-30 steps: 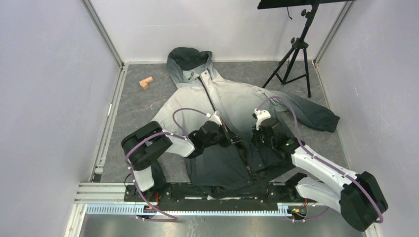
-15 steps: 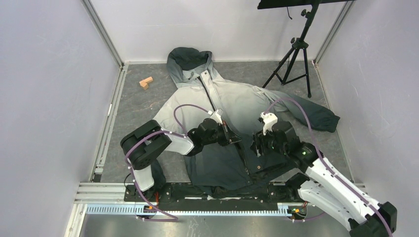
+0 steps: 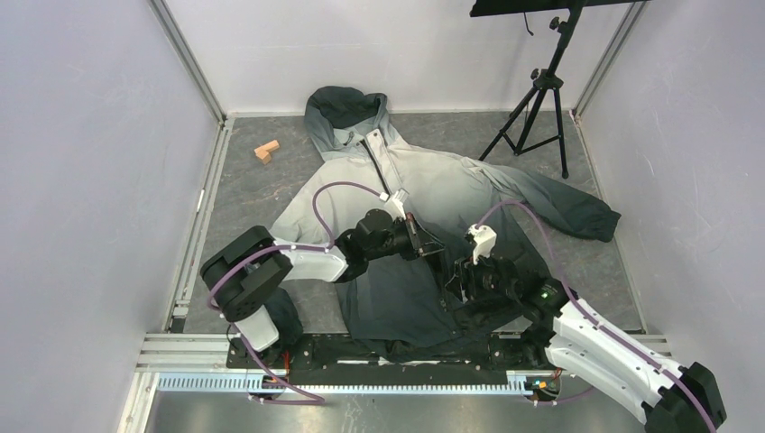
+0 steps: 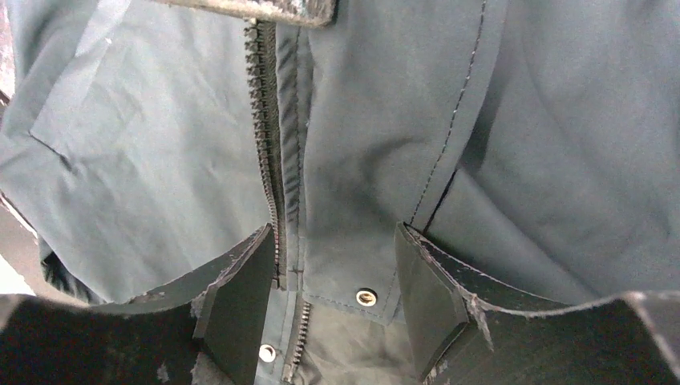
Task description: Zip up the jacket
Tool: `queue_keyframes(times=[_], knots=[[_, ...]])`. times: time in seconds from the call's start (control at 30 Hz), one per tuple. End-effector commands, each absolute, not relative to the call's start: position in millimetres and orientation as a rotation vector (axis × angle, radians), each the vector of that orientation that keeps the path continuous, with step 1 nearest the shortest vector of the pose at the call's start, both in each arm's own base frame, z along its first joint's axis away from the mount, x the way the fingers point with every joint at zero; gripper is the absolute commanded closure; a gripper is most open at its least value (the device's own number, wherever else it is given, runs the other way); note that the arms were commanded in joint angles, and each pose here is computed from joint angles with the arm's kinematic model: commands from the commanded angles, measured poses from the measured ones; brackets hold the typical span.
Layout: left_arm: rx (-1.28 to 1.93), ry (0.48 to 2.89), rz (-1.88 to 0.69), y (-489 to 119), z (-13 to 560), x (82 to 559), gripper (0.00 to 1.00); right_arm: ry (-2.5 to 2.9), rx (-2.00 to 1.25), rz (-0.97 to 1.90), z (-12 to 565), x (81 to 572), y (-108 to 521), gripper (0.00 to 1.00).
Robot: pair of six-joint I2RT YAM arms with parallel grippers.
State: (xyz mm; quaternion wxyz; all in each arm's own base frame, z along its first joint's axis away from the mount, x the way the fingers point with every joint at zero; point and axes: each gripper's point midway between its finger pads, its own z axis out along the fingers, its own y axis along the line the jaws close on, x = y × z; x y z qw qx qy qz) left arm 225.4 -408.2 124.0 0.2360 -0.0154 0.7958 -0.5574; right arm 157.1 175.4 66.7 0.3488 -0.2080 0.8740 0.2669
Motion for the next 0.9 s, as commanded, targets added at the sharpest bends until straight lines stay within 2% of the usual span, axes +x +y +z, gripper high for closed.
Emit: queue_keyframes(times=[0.0,0.2,0.33,0.37,0.43,0.63,0.87], knots=[[0.02,2.083,-1.554,-416,165,229,0.98,2.136,-0.441,0.708,91,179,184,0.37],[0.059,2.105,-1.298,-418,172,223,0.98,1.984,-0.513,0.925,119,169,212,0.32],[-0.011,2.068,-1.311,-414,183,227,0.98,2.003,-0.402,0.77,112,189,193,0.33],[-0.009,2.061,-1.325,-416,186,226,0.98,2.011,-0.374,0.735,109,193,188,0.36],[-0.011,2.056,-1.339,-417,190,225,0.98,2.033,-0.345,0.69,104,197,183,0.48],[0.024,2.052,-1.389,-424,200,220,0.98,2.016,-0.324,0.656,98,202,177,0.98],[0.058,2.105,-1.362,-415,198,225,0.96,2.039,-0.339,0.625,103,199,172,1.0]])
